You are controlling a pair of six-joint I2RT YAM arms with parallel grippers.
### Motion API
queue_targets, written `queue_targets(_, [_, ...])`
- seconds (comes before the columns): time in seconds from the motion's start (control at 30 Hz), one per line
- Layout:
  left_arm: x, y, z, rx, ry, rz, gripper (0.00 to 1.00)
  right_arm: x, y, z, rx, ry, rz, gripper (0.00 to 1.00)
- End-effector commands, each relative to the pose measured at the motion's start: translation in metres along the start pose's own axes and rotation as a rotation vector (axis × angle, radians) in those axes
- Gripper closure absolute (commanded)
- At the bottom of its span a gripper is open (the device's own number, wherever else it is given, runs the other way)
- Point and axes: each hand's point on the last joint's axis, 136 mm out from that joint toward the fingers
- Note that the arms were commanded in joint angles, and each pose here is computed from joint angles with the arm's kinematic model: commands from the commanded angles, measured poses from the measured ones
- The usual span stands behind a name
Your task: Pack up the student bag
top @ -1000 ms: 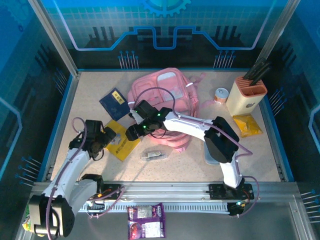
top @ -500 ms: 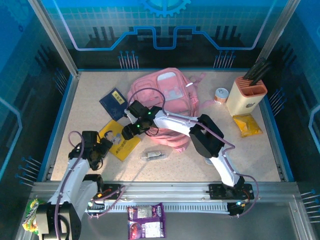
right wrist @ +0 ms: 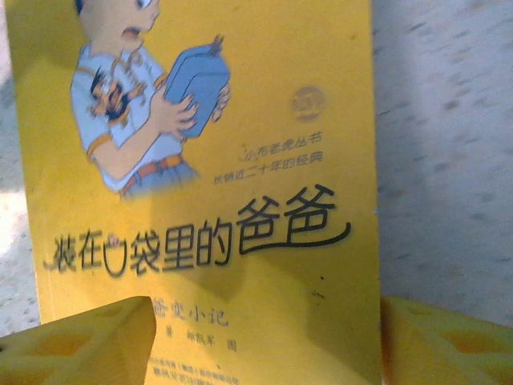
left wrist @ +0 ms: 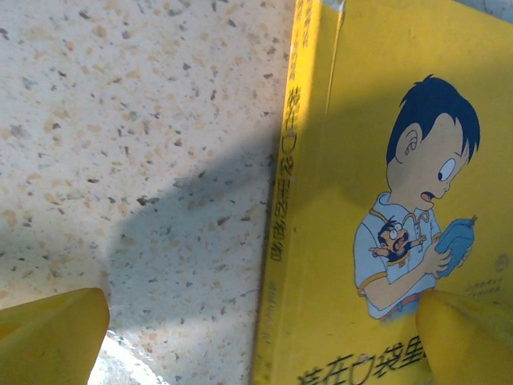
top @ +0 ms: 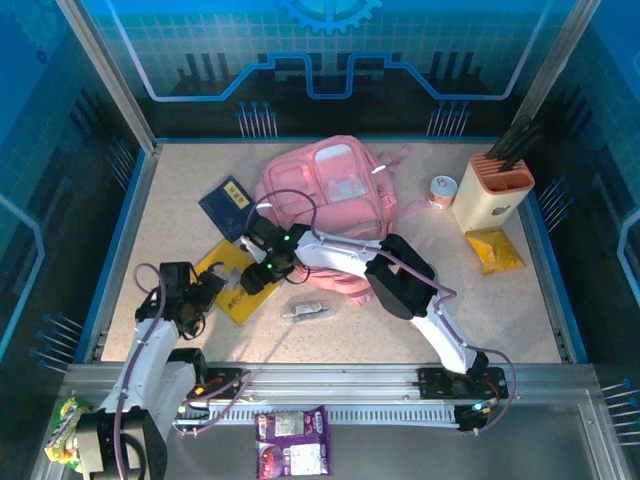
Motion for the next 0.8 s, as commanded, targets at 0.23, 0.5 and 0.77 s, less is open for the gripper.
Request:
queue_targets(0.23, [0.000,-0.002,0.006,0.052,0.049,-0.032,0.01,0.006,0.008,-0.038,0.022,-0.055,0.063,0.39])
queue_targets(0.5, [0.007,-0.012,0.013,0.115,0.097,-0.028,0.02,-0.006,0.003,-0.011,-0.034,-0.021,0.147,0.35])
queue_targets(0.77, [0.013,-0.020,0.016,0.164,0.133,-0.021,0.02,-0.005,0.005,0.012,-0.061,0.020,0.160,0.32])
Point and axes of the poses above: each hand's point on the last joint's axis, 136 mm out from that joint toward the fingers, its own z axis out along the fingers, its own y axis along the line the jaws close on, x = y × z, and after that the axes turned 4 degrees about z, right-handed
